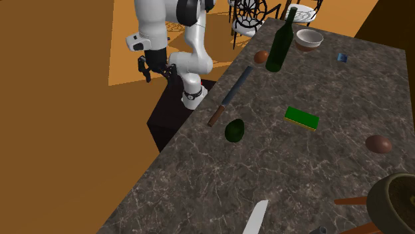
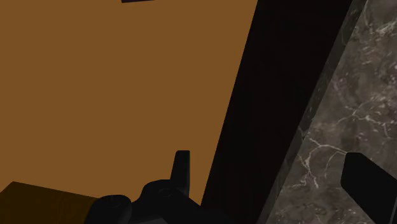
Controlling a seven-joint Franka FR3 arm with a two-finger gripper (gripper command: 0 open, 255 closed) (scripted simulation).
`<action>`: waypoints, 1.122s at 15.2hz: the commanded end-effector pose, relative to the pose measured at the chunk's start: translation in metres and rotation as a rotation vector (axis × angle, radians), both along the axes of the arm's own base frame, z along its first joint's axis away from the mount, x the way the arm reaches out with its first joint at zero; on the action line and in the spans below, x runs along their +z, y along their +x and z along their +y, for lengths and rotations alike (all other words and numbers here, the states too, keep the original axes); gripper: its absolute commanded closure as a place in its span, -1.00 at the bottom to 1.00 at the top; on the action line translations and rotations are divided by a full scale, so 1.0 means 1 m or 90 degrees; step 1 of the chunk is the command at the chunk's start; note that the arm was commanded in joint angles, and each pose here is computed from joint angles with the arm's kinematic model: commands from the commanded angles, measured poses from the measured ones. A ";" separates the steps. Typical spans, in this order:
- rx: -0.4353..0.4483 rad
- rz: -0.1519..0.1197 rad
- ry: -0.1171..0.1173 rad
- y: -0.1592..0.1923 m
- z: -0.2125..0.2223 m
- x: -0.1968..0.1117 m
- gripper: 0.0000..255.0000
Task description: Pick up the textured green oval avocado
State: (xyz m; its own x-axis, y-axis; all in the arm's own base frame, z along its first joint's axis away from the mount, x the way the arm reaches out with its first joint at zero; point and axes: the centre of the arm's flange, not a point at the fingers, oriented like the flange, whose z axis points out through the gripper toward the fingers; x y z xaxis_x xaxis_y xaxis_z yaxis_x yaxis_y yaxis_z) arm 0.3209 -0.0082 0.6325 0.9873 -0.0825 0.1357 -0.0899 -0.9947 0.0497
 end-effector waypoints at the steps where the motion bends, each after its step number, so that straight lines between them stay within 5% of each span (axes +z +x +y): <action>1: 0.000 0.000 0.000 0.000 0.000 0.000 -1.00; 17: 0.021 -0.041 -0.011 0.007 0.203 -0.063 -1.00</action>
